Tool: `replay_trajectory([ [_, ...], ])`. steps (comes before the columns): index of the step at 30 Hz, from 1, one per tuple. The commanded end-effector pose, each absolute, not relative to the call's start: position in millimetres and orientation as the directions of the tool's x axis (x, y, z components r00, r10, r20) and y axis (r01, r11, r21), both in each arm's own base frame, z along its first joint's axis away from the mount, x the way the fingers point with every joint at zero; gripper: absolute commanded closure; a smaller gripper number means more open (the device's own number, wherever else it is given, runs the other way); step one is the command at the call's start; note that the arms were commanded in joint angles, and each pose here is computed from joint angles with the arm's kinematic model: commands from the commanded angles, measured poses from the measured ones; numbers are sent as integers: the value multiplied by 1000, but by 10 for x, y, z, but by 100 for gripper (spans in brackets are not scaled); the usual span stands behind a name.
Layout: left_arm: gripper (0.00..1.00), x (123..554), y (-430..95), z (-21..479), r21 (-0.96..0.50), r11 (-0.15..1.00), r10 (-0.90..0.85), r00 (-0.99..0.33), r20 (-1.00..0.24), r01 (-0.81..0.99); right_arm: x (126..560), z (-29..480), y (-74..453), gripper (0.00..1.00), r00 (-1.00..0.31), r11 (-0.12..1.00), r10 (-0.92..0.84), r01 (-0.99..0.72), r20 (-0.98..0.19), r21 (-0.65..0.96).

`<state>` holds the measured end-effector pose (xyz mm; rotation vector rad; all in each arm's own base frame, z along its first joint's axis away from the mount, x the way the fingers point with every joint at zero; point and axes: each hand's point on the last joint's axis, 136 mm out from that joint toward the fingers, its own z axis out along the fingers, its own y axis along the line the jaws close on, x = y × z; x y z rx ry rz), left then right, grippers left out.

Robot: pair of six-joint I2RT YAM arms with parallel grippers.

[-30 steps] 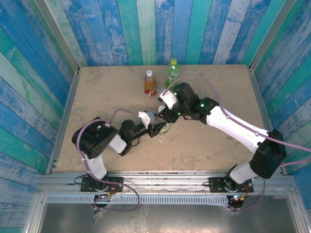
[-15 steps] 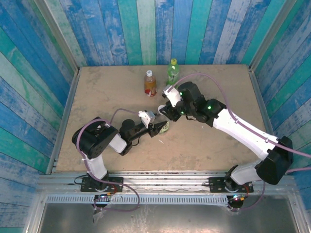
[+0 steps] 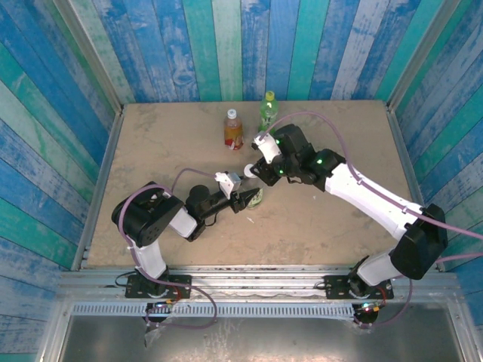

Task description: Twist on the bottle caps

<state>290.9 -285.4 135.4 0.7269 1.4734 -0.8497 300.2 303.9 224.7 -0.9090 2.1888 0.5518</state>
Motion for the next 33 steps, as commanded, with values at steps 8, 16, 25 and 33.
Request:
replay_trajectory([
  [8, 52, 2922, -2845, 1078, -124, 544, 22, -162, -987, 830, 3120, 2143, 2939, 61, -566, 720, -437, -686, -699, 105],
  [16, 52, 2907, -2866, 1073, -121, 531, 27, -160, -987, 839, 3236, 2172, 2862, 61, -580, 761, -405, -642, -707, 90],
  [25, 54, 2888, -2880, 1075, -116, 518, 31, -155, -987, 848, 3315, 2147, 2896, 62, -595, 772, -389, -627, -703, 104],
  [33, 53, 2893, -2865, 1060, -120, 526, 34, -162, -986, 842, 3240, 2249, 2932, 59, -579, 746, -384, -654, -719, 128],
])
